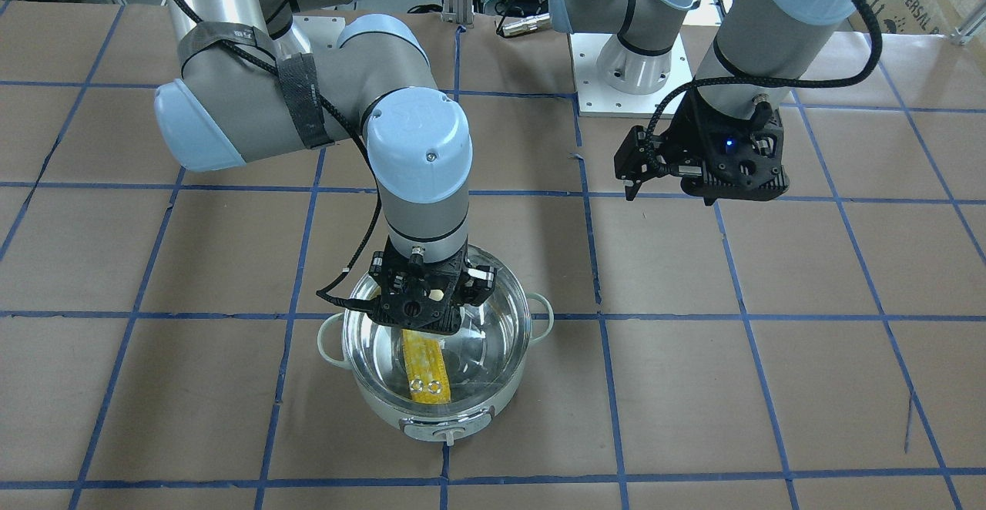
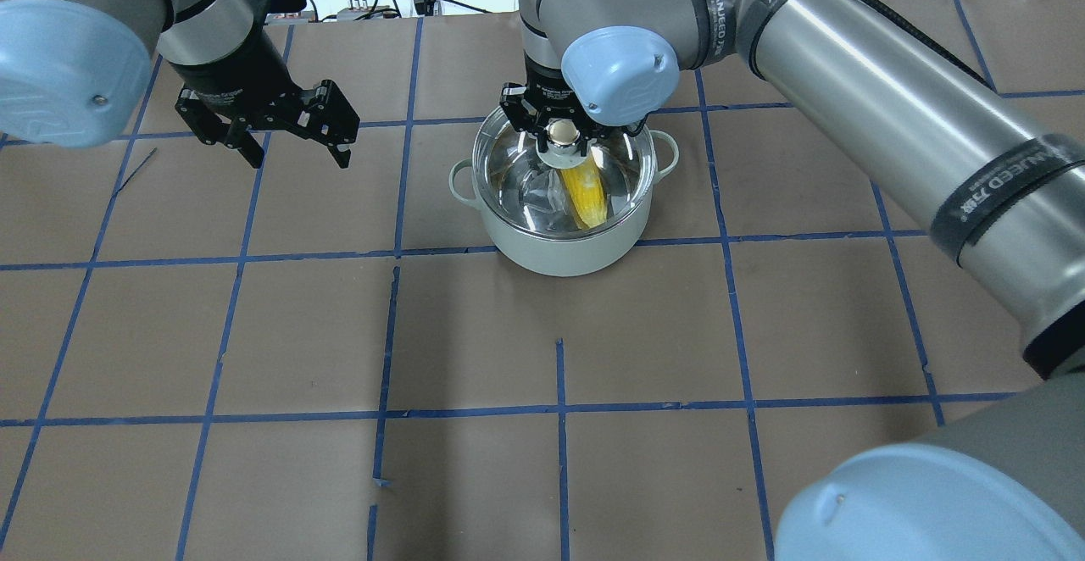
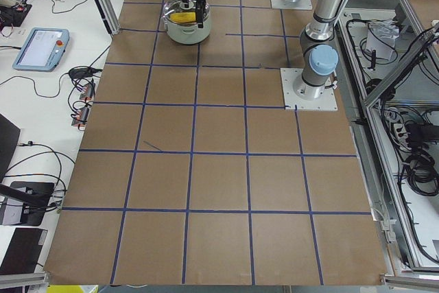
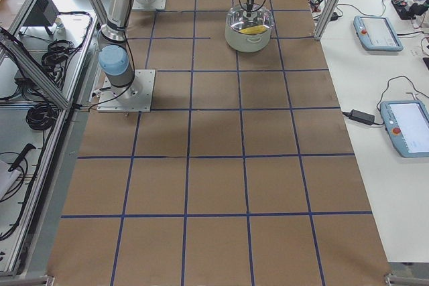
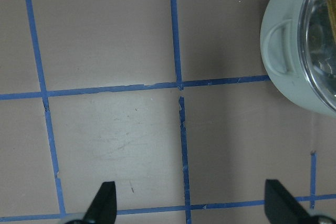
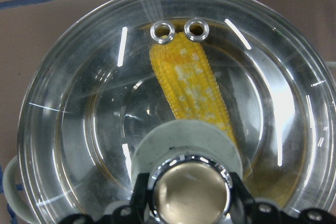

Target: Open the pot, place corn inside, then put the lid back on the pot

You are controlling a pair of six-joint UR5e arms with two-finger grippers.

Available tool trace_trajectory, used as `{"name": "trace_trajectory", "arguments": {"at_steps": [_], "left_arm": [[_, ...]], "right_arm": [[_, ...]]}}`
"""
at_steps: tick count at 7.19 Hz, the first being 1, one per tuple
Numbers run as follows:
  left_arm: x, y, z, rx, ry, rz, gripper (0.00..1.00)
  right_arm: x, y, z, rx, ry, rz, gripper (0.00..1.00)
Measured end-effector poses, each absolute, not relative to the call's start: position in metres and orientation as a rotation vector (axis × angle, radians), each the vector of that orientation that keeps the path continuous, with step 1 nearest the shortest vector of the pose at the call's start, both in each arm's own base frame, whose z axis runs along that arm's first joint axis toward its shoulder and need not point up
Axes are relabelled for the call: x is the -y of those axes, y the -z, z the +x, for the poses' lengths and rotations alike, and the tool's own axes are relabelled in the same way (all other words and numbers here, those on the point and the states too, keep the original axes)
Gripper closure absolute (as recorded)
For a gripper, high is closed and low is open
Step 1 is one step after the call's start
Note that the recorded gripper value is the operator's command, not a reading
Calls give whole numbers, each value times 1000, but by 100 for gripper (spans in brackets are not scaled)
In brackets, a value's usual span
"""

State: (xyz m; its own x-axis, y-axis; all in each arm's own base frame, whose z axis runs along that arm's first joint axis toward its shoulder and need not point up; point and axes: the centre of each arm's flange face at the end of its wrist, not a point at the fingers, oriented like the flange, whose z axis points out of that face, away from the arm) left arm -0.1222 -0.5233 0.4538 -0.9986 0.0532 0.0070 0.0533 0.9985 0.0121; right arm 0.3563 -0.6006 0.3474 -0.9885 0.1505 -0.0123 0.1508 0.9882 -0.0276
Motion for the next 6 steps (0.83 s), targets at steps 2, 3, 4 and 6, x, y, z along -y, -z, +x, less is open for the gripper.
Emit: {"name": "trace_trajectory", "arguments": {"at_steps": [2,3,4,6], "left_arm": [[523,-454,-121,3134,18,-83,0],[523,-454,-121,3134,18,-82,0],[523,-454,-121,3134,19,-81,0],[523,-454,-121,3134,20,-82,0]], "right_arm": [[599,-346,357,-3125,33,233,19],[599,-346,357,-3127,28,231,4],[599,-348,356,-3126,32,231,1],[603,-366,340,-3129,51,163,0]]}}
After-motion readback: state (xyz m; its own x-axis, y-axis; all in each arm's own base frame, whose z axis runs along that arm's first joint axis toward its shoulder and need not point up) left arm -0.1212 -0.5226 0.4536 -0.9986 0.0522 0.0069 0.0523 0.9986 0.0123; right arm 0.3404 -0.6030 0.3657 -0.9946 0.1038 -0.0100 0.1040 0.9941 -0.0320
